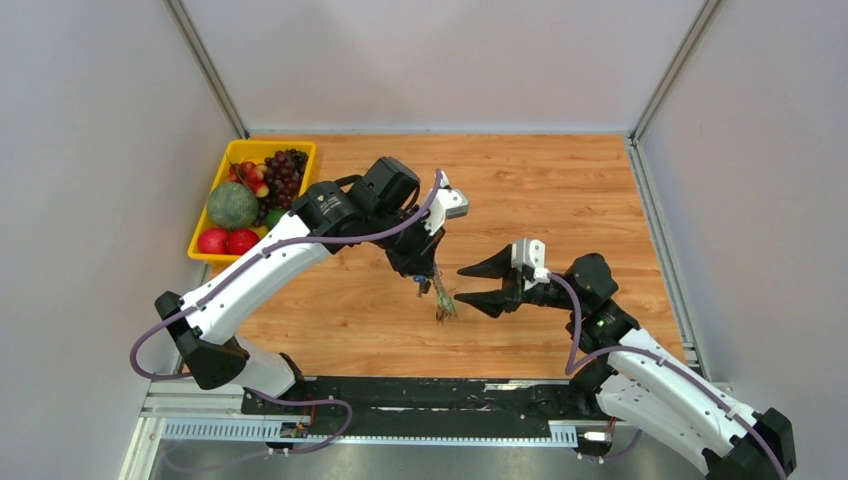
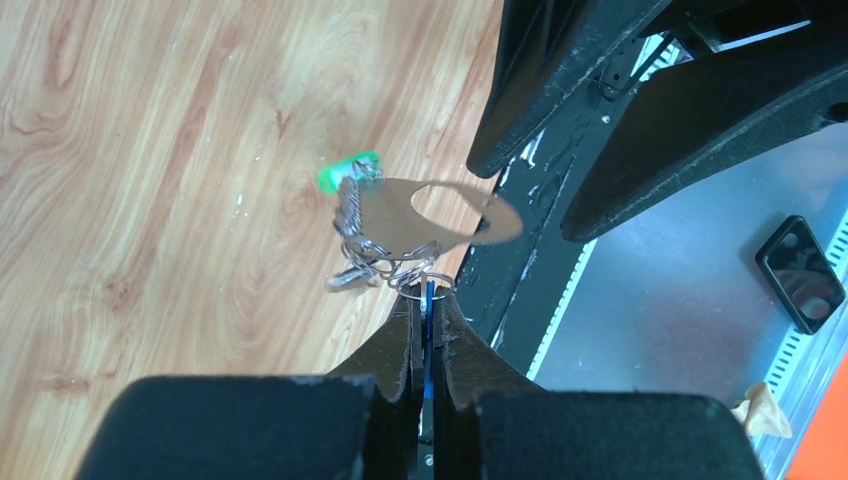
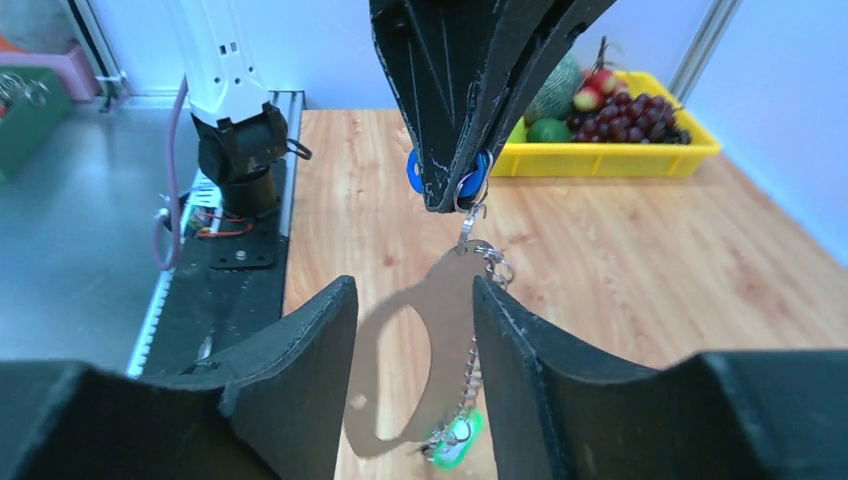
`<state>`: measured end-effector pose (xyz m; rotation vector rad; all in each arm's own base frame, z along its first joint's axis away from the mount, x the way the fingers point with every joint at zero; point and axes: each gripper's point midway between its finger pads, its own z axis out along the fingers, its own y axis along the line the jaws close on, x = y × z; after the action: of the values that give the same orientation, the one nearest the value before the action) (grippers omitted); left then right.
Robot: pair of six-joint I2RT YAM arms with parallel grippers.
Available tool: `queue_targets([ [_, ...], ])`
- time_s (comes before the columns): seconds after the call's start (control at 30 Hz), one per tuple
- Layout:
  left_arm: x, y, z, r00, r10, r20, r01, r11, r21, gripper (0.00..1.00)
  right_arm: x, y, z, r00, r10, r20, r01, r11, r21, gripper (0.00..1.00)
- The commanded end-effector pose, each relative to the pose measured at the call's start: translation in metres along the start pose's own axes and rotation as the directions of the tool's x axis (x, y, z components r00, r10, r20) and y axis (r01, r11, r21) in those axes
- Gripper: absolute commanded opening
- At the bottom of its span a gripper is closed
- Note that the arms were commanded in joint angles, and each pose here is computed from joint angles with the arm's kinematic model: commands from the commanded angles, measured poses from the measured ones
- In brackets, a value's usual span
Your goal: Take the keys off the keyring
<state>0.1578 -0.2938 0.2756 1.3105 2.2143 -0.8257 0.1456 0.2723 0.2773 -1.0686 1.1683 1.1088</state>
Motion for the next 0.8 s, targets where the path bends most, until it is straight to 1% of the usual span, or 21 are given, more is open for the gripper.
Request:
queue_targets([
  [0.0, -0.027, -0.012, -0.015, 0.993, 0.052, 0.109, -0.057, 0.998, 0.035, 0.0, -0.016, -0.001, -0.003, 0.97, -0.231, 0.078, 0.231, 0.973, 0.004, 0.48],
  [0.1, -0.03, -0.017, -0.015, 0.992, 0.056, 0.115, -0.063, 0.996, 0.059, 0.0, -0.018, -0.005, 0.0, 0.969, -0.236, 0.072, 0.236, 0.972, 0.013, 0.42],
  [0.2, -0.031, -0.019, -0.017, 0.991, 0.057, 0.12, -0.066, 0.995, 0.069, 0.0, -0.018, -0.011, 0.003, 0.969, -0.236, 0.068, 0.235, 0.972, 0.02, 0.38],
  [0.53, -0.034, -0.023, -0.018, 0.99, 0.061, 0.125, -0.071, 0.994, 0.084, 0.0, -0.032, -0.001, 0.01, 0.961, -0.242, 0.132, 0.25, 0.967, -0.045, 0.36],
  [0.77, -0.034, -0.025, -0.018, 0.991, 0.061, 0.12, -0.072, 0.994, 0.087, 0.0, -0.031, -0.001, 0.016, 0.966, -0.226, 0.128, 0.236, 0.969, -0.071, 0.35],
])
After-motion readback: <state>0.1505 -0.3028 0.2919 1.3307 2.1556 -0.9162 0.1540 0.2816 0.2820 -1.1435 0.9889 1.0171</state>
